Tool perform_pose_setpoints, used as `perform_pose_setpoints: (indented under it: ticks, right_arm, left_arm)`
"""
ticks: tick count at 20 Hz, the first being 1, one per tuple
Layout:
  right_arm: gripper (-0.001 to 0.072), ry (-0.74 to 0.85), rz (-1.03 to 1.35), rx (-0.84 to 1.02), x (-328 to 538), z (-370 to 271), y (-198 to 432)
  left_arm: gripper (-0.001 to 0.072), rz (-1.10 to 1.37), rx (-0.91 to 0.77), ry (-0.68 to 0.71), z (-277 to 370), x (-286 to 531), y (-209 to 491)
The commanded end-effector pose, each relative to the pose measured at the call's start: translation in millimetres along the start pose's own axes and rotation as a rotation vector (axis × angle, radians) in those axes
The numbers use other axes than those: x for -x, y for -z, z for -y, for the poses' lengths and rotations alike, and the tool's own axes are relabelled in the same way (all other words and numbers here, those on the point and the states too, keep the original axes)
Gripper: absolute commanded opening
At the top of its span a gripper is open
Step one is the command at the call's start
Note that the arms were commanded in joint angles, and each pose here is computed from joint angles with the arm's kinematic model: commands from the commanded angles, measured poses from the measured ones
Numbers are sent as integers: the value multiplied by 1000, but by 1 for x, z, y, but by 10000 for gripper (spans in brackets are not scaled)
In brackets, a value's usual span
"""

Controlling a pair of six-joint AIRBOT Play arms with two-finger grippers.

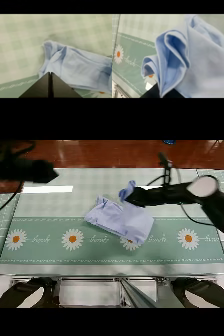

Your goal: Fold the shirts.

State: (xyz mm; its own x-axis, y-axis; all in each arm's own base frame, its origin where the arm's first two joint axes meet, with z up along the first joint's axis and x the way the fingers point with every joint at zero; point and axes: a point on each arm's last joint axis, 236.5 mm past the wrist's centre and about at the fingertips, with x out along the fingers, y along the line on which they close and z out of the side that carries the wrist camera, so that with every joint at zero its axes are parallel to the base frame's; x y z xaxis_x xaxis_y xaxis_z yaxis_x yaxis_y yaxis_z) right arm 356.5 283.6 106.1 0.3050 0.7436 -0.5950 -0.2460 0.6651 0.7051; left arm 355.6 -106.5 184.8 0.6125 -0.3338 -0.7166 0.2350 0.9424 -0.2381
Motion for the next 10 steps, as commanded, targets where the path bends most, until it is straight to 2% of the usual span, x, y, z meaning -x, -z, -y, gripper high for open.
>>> perform_pose_setpoints:
  ticks: [1,5,8,9,10]
  right_arm:
    - [22,-28,-87,0,-82,-10,-6]
    - [22,-37,-139,-53,-130,4,-7]
    - [22,-31,-144,-63,-147,13,-13]
    - [86,-37,-148,-68,-151,13,-13]
    - [324,-53,-153,-84,-155,10,-12]
  left_arm:
    - [26,10,101,-90,-39,9,84]
    - [26,-58,178,-6,-24,-10,144]
    - [26,-62,216,24,-21,-22,150]
    - [26,-46,221,23,-22,-24,147]
    - [26,-29,223,20,-23,-25,143]
